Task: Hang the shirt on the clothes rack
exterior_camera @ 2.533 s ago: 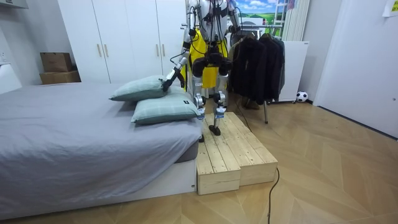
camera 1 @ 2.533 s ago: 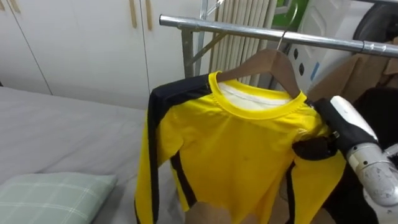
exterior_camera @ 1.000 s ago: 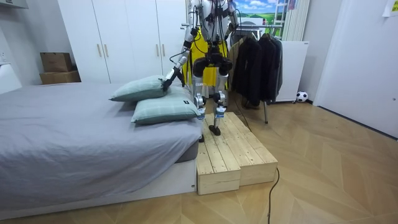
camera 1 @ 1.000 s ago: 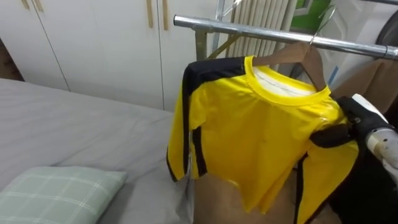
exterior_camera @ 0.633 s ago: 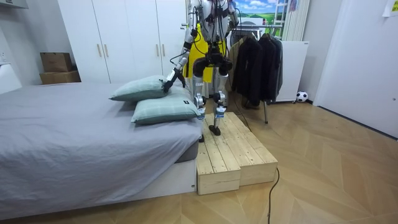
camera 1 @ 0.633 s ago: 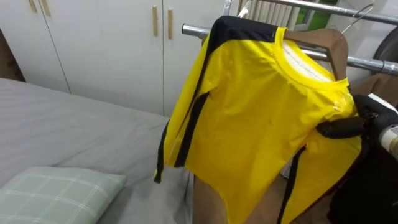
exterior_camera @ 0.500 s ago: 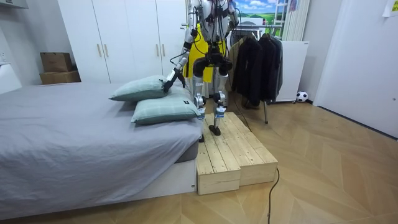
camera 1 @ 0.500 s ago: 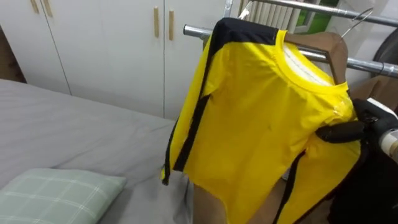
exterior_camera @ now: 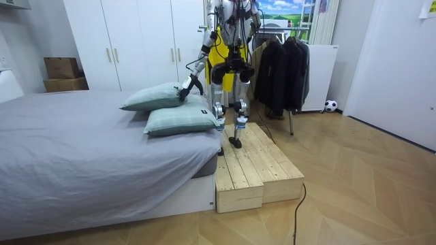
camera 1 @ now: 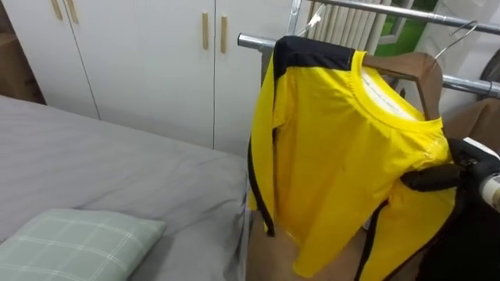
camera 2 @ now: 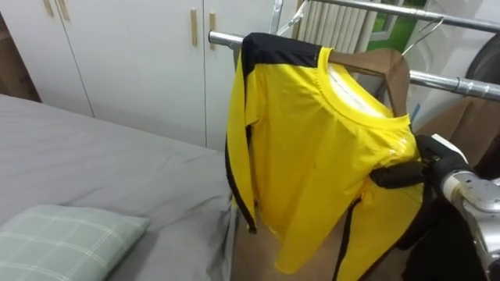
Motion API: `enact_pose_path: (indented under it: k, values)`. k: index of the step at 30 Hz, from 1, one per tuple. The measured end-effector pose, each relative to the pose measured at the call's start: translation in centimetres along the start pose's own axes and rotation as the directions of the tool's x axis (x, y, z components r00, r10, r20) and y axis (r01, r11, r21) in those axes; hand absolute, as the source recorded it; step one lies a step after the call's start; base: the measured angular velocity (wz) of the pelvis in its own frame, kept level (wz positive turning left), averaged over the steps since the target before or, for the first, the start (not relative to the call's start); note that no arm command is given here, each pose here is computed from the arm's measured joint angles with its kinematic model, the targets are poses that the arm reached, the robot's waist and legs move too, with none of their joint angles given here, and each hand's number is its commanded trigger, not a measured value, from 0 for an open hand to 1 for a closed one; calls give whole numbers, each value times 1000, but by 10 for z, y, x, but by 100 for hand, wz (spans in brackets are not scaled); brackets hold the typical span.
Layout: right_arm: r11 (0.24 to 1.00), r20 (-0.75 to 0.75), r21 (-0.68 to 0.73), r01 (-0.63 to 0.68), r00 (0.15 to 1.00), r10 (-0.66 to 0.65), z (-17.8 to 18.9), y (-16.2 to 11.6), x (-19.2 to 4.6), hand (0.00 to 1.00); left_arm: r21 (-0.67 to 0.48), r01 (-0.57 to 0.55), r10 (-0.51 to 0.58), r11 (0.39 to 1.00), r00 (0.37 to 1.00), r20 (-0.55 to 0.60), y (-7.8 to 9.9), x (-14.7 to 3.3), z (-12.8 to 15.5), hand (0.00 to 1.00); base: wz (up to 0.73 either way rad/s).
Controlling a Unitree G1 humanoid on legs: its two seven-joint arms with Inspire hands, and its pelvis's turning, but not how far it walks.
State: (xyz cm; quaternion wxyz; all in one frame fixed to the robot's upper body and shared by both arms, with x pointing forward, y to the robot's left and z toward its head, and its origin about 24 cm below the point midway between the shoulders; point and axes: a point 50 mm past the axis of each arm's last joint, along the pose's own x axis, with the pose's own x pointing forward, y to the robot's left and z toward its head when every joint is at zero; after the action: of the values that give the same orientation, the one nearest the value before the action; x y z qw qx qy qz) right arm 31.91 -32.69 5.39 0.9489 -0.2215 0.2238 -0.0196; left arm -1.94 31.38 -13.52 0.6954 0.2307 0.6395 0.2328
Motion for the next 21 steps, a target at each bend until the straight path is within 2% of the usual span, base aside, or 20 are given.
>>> enact_pose_path:
  k: [4,10,14,21]
  values:
    - [1000,-53,-9,0,999,0,-12,0,0,100,12,8,-8,1000,1000,6,-1,0,1,0,0]
    - [995,-111,-99,-19,994,8,-23,5,-1,100,14,9,-9,1000,1000,10,-1,0,2,0,0]
    - [981,-183,-179,-79,982,45,-39,23,0,100,21,9,-10,1000,1000,22,-1,0,4,0,0]
    - [984,-209,-151,-96,976,64,-48,34,0,100,34,14,-15,999,999,44,-3,-1,9,0,2]
